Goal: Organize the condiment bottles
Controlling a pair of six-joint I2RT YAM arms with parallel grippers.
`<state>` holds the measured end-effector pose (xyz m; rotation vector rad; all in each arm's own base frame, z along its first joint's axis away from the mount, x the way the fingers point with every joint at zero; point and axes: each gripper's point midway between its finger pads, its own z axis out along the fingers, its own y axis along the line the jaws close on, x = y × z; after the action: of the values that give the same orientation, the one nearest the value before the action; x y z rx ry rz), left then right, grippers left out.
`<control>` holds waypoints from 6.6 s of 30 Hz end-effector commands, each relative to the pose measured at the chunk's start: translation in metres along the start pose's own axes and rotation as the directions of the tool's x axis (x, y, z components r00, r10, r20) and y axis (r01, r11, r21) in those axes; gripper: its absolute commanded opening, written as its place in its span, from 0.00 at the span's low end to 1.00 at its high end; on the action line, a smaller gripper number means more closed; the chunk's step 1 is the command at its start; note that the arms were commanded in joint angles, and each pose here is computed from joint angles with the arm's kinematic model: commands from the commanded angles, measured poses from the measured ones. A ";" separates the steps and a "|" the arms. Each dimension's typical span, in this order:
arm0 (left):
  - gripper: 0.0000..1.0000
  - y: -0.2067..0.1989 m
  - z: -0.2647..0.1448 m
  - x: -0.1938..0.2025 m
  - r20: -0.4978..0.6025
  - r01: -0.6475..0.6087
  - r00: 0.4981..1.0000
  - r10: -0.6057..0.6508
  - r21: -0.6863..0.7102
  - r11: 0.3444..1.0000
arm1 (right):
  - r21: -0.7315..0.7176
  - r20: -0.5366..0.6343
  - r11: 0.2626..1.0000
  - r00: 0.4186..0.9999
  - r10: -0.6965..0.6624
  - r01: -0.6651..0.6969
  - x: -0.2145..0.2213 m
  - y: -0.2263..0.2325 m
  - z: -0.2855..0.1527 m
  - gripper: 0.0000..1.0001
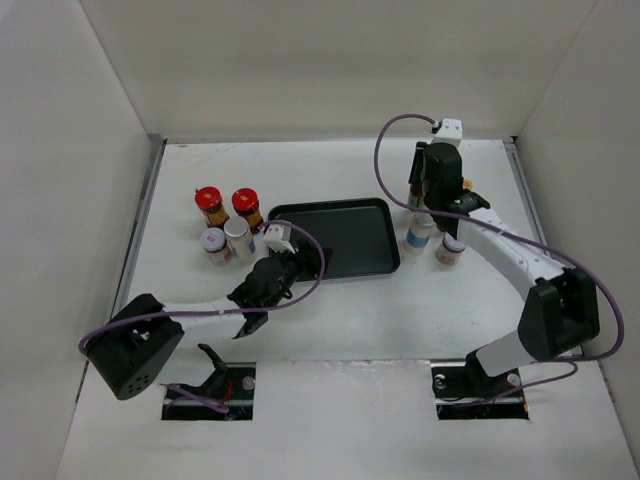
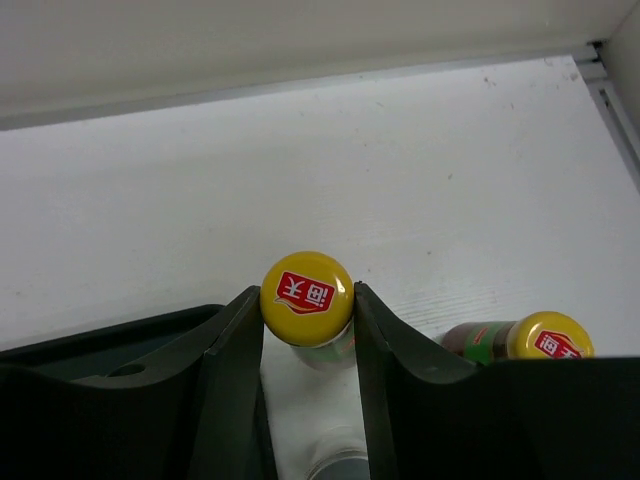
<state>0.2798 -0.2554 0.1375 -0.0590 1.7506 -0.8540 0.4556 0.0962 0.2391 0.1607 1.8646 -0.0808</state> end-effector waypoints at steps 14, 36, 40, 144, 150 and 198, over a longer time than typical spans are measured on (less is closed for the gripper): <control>0.60 0.006 -0.008 -0.032 0.127 0.076 0.989 -0.074 -0.012 0.997 | -0.315 0.206 0.939 0.955 0.212 -0.140 -0.072 0.108 -0.047 0.30; 0.61 0.004 -0.006 -0.029 0.112 0.070 0.991 -0.069 -0.003 0.998 | -0.280 0.125 0.951 0.978 0.170 -0.129 -0.009 0.111 -0.023 0.54; 0.61 0.004 -0.006 -0.028 0.107 0.073 0.992 -0.072 -0.003 0.997 | -0.288 0.138 0.946 0.971 0.193 -0.147 -0.016 0.106 -0.031 0.70; 0.61 0.034 -0.019 -0.055 0.207 0.132 0.971 -0.115 -0.068 0.989 | -0.349 0.261 0.932 0.946 0.194 -0.095 -0.027 0.204 -0.026 0.28; 0.61 0.031 -0.016 -0.051 0.194 0.126 0.975 -0.111 -0.063 0.990 | -0.331 0.232 0.938 0.954 0.189 -0.105 -0.008 0.193 -0.017 0.30; 0.80 0.099 -0.033 -0.210 0.156 -0.059 0.960 0.234 -0.703 0.709 | -0.564 -0.015 0.782 0.950 0.312 -0.266 0.072 0.139 -0.142 0.57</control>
<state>0.3641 -0.0949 0.2695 -0.4970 1.6488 -0.1724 0.3224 0.2466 0.2112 0.0278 1.7203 0.6018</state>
